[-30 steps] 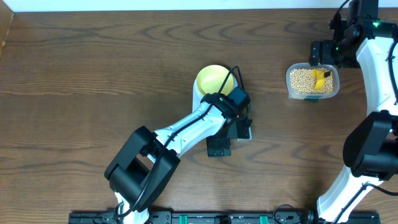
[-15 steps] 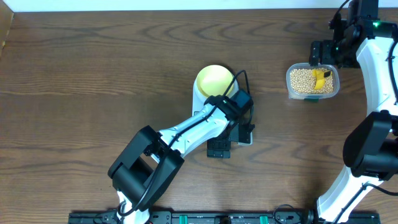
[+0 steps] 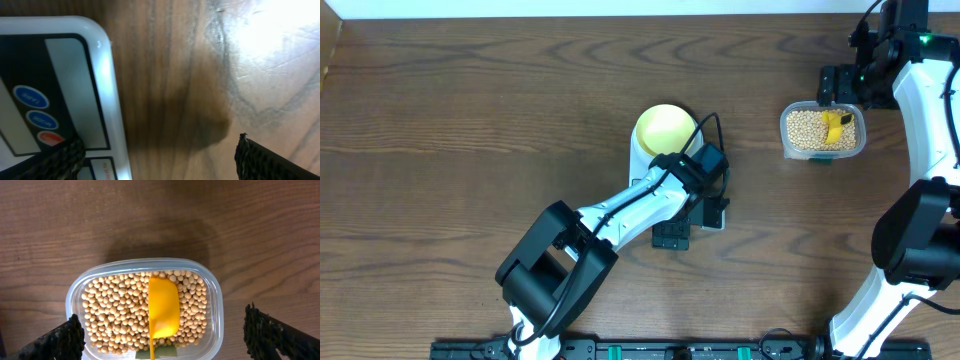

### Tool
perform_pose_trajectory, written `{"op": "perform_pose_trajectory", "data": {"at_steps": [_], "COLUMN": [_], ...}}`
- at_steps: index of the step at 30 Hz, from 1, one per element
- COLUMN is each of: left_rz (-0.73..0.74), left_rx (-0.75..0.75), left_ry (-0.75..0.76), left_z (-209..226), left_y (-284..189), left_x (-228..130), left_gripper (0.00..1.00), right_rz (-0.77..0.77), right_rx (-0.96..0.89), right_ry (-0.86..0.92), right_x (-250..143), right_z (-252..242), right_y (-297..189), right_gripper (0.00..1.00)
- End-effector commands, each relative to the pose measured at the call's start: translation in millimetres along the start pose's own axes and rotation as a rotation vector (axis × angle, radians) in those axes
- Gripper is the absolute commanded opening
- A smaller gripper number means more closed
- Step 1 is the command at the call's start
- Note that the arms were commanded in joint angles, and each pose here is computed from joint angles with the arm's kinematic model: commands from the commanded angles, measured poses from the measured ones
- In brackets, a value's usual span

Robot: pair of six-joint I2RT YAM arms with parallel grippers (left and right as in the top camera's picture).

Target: Scoop item into bowl and weigh 50g on scale

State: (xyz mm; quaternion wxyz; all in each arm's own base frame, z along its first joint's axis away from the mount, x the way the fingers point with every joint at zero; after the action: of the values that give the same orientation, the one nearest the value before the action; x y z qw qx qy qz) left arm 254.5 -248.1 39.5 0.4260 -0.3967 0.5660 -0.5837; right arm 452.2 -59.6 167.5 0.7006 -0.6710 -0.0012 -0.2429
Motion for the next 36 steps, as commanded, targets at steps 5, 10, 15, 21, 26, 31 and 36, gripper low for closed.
{"op": "perform_pose_trajectory", "data": {"at_steps": [5,10,15,21,26,31,36], "left_rz": [0.027,0.022,0.019,0.013,0.015,0.044,0.054], "left_rx": [-0.046,-0.035,-0.026,-0.006,0.009,0.027,0.012], "left_ry": [0.001,0.000,-0.004,-0.014,-0.020,-0.022,-0.021], "left_z": [-1.9,0.4,2.9,8.6,13.0,17.6,14.4], "left_y": [25.5,25.7,25.8,26.0,28.5,34.9,35.4], "left_x": [-7.9,-6.9,-7.1,-8.8,-9.9,-13.5,-15.2], "left_gripper": [0.98,0.98,0.98,0.98,0.98,0.98,0.98], "right_rz": [-0.005,-0.005,-0.005,-0.005,-0.005,-0.005,-0.005], "right_rx": [-0.002,-0.002,-0.002,-0.002,-0.002,-0.002,-0.002], "right_ry": [0.003,0.003,0.003,0.003,0.003,0.003,0.003], "right_x": [3.5,3.5,3.5,3.5,3.5,3.5,3.5], "right_z": [-2.2,-2.2,-2.2,-2.2,-2.2,-2.2,-2.2], "right_y": [0.4,0.4,0.4,0.4,0.4,0.4,0.4], "right_gripper": [0.99,0.99,0.99,0.99,0.99,0.99,0.99]}}
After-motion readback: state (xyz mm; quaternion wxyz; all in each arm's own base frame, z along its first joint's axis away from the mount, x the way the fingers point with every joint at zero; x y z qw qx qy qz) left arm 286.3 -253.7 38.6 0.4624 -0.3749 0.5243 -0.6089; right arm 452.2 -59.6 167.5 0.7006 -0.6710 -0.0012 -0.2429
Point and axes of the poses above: each gripper's point midway between its finger pads, its own y axis out along the fingers, its own z axis along the line the jaws close on, x = y × z, the point moved 3 cm from there along -y, back along the fingers, and after that the axes turned 15 degrees about y, right-handed, at the moved point
